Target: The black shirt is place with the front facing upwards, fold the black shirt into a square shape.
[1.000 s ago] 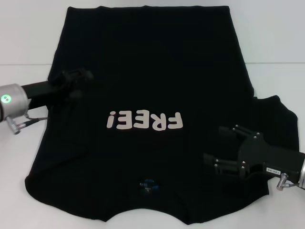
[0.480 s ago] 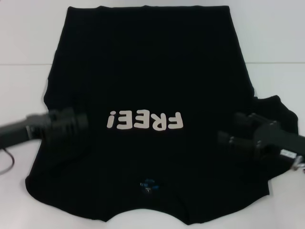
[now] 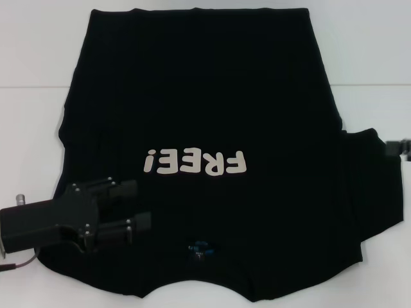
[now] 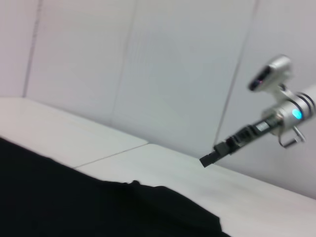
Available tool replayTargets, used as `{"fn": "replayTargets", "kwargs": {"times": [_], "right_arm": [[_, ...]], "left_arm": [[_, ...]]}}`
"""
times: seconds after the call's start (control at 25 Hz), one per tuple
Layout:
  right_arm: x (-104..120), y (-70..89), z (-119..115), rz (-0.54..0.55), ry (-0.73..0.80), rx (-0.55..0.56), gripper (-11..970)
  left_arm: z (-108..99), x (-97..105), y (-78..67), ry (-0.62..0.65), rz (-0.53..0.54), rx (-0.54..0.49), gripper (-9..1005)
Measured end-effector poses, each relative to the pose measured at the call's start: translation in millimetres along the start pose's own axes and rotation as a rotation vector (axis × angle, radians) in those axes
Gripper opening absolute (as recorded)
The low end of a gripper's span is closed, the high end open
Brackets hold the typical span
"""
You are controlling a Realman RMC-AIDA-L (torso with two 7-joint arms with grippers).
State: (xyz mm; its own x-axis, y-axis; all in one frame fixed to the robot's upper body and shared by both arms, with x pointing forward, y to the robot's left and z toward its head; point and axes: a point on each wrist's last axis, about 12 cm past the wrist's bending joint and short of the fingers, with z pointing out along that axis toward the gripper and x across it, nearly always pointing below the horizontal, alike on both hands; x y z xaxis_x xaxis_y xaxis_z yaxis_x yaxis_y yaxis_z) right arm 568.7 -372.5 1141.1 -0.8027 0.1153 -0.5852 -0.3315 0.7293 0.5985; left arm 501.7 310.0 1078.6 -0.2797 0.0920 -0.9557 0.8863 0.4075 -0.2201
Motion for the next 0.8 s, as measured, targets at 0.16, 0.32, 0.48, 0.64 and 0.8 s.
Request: {"fn": "replayTargets", "kwargs": {"times": [0.16,0.32,0.48,0.64,0.8], "right_arm": [[-24,5.3,-14,0.144,0.125,0.161,945],[-33,6.7,-1,0.137,0.235,0.317,944],[-29,3.0,27,0.135,0.285,0.35,944],[-25,-2.1,46,0.141,0.289,0.354,945],[-27,-5.1,50,0.131,0.28,0.383,945]], "left_arm": [[0,1,-1.7,-0.006,0.024,-0.001,743],[0,3,-2.6,-0.007,0.031,-0.008,757],[-1,4,-3.3,-0.007,0.024,-0.011,774],[0,6,-4.3,-0.007,0.017,-0.008,778],[0,7,-5.5,-0.007,0.01,-0.005,778]]}}
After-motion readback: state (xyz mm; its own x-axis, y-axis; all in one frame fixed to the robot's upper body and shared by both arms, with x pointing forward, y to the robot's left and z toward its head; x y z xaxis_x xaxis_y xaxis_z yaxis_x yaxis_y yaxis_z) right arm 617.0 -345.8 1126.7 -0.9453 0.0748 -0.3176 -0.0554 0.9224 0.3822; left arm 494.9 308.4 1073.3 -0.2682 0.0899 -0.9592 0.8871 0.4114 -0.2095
